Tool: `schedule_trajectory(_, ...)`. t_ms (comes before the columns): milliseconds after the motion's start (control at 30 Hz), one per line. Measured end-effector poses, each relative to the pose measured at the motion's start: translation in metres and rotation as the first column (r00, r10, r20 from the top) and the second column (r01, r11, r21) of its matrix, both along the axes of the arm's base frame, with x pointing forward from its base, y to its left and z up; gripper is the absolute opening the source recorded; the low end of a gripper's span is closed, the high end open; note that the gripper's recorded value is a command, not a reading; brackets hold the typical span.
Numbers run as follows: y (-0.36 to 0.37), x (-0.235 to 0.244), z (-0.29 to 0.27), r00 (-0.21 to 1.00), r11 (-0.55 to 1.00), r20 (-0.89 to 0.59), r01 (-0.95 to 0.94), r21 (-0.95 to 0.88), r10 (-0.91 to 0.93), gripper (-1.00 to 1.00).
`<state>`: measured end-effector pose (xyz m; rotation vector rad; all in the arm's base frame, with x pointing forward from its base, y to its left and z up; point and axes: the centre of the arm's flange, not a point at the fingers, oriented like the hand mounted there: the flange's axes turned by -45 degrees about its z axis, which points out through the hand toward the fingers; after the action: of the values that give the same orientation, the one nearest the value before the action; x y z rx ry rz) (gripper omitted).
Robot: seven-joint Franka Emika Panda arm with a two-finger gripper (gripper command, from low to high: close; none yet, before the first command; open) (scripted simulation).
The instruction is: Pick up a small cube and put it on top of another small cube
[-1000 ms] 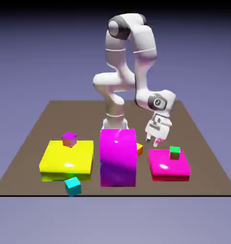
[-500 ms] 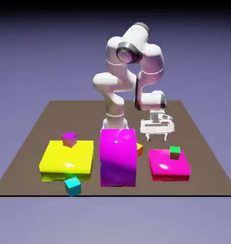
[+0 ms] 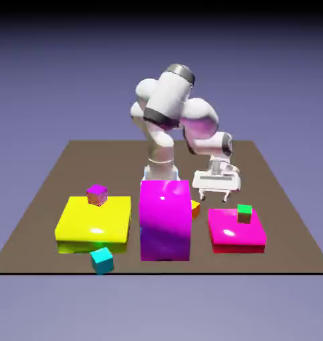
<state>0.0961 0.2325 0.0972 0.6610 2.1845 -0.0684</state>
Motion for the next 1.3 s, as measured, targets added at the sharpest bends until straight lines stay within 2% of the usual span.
schedule_trajectory(467, -0.039, 0.034, 0.016, 0.976, 0.932, 0.094, 0.214, -0.292, -0.194, 0.0)
schedule_trajectory(567, -0.035, 0.036, 0.021, 0.978, 0.945, 0.128, 0.196, -0.263, -0.167, 0.0)
schedule_trajectory(733, -0.062, 0.069, -0.021, 0.978, 0.945, 0.128, 0.196, -0.262, -0.167, 0.0)
schedule_trajectory(767, -0.063, 0.07, -0.022, 0.978, 0.945, 0.128, 0.195, -0.263, -0.167, -1.0)
schedule_trajectory(833, -0.063, 0.07, -0.022, 0.978, 0.945, 0.128, 0.196, -0.263, -0.167, -1.0)
schedule_trajectory(1000, -0.036, 0.037, 0.02, 0.977, 0.944, 0.128, 0.197, -0.263, -0.168, -1.0)
schedule_trajectory(1300, 0.0, 0.078, 0.016, 0.967, 0.769, 0.039, 0.226, -0.598, -0.253, -1.0)
